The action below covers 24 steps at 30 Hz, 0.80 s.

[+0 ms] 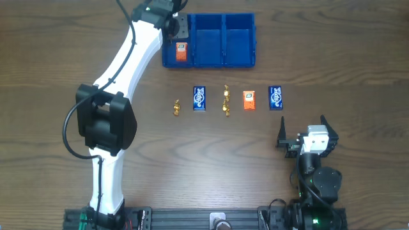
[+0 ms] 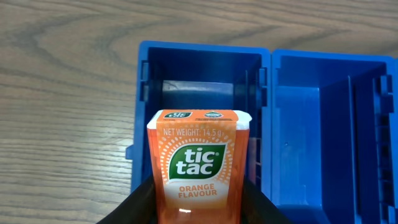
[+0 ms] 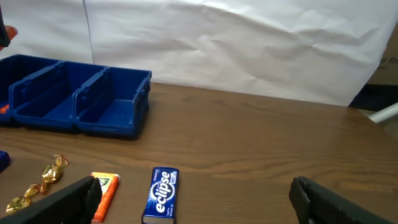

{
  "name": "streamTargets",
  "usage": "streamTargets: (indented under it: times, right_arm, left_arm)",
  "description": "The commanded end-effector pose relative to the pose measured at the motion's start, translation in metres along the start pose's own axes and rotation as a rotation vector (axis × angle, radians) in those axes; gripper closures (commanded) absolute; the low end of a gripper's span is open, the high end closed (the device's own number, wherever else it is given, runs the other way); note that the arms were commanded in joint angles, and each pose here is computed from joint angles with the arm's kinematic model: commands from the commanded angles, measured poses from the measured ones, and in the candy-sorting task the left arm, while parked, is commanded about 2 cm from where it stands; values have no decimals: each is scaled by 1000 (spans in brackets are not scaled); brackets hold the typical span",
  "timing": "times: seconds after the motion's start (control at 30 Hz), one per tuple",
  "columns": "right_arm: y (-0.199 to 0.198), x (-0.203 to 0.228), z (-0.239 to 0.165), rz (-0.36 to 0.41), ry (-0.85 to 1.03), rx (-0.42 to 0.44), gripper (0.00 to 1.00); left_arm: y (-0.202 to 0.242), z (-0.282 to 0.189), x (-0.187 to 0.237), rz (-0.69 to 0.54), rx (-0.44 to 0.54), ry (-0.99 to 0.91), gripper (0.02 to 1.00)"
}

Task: Sort Candies Into Trays

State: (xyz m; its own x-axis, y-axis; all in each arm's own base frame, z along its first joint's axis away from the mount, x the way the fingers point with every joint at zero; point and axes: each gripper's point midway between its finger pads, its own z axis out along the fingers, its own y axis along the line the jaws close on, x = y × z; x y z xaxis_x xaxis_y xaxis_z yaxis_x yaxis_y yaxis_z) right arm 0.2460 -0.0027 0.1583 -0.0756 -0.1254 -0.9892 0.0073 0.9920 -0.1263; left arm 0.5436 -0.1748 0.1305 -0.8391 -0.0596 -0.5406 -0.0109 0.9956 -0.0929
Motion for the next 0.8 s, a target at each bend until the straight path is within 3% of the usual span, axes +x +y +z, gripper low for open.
streamTargets:
  times: [0.03, 0.1, 0.17, 0.2, 0.23, 0.3, 0.33, 0.5, 0.6, 0.73, 0.8]
  right_arm:
    - [-1, 1, 0, -10, 2, 8, 3]
    - [-1, 1, 0, -10, 2, 8, 3]
    - [-1, 1, 0, -10, 2, 8, 3]
    - [-2, 1, 0, -10, 2, 8, 3]
    - [-1, 1, 0, -10, 2, 8, 3]
    - [-2, 1, 0, -10, 2, 8, 3]
    - [-1, 1, 0, -10, 2, 8, 3]
    - [-2, 1, 0, -10, 2, 8, 3]
    - [-2, 1, 0, -10, 2, 8, 3]
    - [-1, 1, 0, -10, 2, 8, 3]
    - [-2, 1, 0, -10, 2, 8, 3]
  left_arm:
    - [-6, 4, 4, 14, 23, 19, 820]
    - [-6, 4, 5, 14, 25, 22, 803]
    - [-6, 4, 5, 14, 24, 23, 722]
    - [-6, 4, 5, 14, 24, 24, 636]
    - [-5, 4, 6, 14, 23, 26, 492]
    - [-4, 4, 6, 13, 20, 30, 110]
    - [-4, 4, 7, 13, 19, 30, 31]
    - [-3, 3, 6, 2, 21, 28, 20]
    - [-21, -20, -2, -11, 53, -10, 18]
    - [-85, -81, 8, 30, 126, -66, 18]
    - [-126, -98, 42, 28, 126, -40, 18]
